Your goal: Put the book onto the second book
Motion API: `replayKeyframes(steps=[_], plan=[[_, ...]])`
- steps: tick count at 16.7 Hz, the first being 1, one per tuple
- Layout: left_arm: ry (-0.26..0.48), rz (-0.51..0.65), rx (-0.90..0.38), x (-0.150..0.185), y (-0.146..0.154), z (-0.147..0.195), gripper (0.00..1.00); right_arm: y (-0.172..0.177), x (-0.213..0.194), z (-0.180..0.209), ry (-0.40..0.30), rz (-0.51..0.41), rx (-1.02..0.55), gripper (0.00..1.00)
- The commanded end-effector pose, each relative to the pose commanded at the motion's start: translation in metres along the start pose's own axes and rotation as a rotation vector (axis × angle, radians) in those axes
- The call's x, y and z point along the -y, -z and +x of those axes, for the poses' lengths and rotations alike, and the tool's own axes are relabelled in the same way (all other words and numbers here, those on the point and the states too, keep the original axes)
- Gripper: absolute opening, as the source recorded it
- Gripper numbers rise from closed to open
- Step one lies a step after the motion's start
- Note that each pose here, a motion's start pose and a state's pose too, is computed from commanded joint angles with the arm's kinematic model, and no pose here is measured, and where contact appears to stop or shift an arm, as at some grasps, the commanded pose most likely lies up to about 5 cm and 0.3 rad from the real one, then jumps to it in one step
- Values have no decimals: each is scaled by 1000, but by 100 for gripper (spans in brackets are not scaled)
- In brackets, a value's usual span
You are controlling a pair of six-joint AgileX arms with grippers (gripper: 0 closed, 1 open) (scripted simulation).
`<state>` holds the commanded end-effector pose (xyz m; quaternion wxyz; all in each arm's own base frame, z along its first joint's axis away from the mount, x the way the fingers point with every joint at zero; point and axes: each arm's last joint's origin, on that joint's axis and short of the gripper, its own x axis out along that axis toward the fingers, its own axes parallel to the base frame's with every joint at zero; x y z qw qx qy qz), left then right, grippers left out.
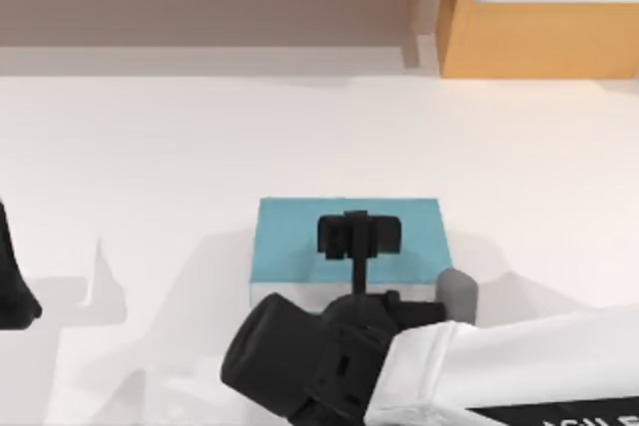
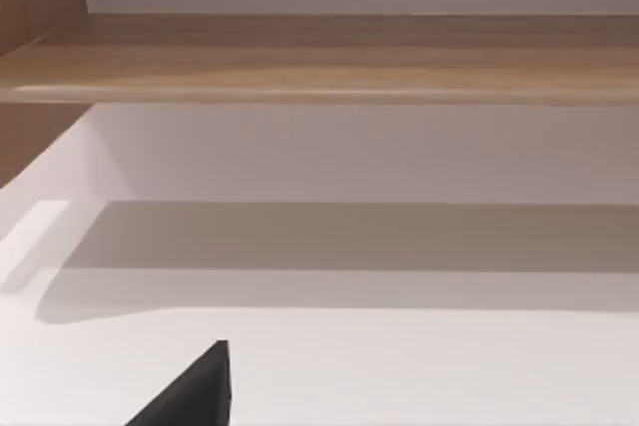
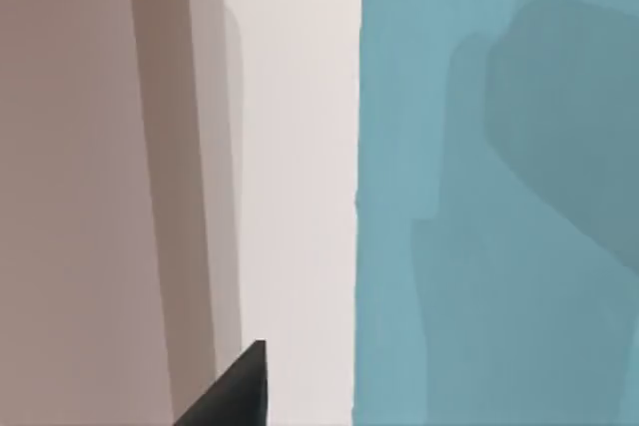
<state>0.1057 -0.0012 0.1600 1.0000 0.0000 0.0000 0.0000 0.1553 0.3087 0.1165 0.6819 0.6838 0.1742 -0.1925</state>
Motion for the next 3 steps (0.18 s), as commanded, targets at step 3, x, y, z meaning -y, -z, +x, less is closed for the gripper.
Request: replayKeyframes(steps=[3], plan=[[0,0,0,0,0,0,100,0,0,0,0,0,0,100]])
